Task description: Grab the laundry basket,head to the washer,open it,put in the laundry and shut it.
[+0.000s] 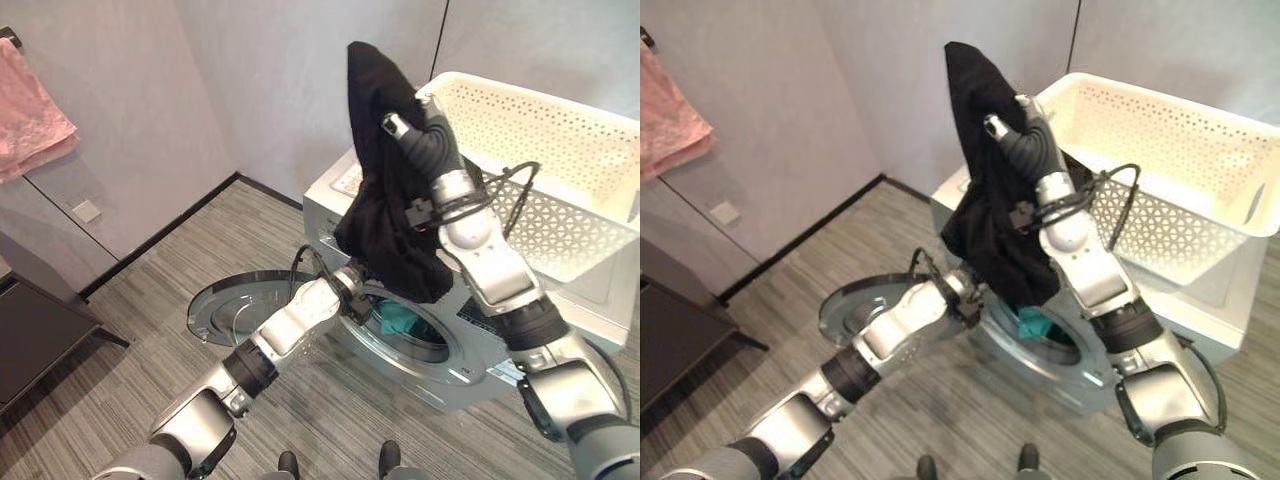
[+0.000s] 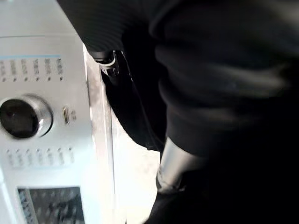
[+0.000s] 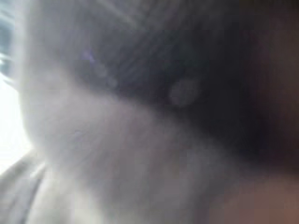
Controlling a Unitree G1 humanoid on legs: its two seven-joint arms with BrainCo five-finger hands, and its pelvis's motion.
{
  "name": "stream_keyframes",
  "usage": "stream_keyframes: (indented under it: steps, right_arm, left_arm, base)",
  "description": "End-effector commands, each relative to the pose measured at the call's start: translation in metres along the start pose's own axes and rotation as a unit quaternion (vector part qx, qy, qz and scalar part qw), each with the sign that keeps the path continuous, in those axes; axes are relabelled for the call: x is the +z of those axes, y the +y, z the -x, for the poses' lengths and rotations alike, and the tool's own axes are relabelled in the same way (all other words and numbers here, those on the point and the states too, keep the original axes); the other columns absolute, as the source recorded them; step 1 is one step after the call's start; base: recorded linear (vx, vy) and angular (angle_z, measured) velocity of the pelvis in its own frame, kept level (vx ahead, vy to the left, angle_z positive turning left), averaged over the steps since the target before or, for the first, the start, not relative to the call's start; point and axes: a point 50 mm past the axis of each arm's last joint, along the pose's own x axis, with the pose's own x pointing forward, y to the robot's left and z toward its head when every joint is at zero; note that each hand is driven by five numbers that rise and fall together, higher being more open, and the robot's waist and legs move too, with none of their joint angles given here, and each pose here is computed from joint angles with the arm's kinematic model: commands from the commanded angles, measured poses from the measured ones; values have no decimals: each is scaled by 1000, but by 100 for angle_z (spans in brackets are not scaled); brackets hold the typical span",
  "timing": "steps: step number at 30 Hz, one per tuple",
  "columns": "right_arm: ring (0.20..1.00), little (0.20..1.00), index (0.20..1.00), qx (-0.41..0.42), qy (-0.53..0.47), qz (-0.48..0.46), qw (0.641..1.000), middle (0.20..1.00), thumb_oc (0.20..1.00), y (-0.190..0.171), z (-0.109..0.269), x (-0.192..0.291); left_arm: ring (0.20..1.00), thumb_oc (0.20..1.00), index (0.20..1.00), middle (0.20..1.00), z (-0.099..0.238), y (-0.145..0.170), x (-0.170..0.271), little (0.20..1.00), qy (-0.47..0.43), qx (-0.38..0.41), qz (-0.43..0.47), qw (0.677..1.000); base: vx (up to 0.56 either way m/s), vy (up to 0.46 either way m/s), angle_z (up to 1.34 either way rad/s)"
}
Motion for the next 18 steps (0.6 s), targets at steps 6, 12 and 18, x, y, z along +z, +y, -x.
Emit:
stream_keyframes:
  steps: [6,12,18]
  right_arm:
    - [200,200,200,16,-106,-68,992,200,200,15,-18,49]
    - [200,200,200,30,-108,-73,991,200,200,13,-11,47]
    - [200,200,200,37,-103,-97,989,200,200,13,-2,42]
  left_arm:
    - [200,200,200,200,-24,9,45,200,-103,44,-30,993]
    - [200,200,200,200,-13,30,39,200,-97,86,-61,990]
    - [200,200,200,200,2,46,29,200,-97,140,-82,982]
  base:
    - [9,-4,-1]
    - [17,-15,-8]
    - [8,-7,-2]
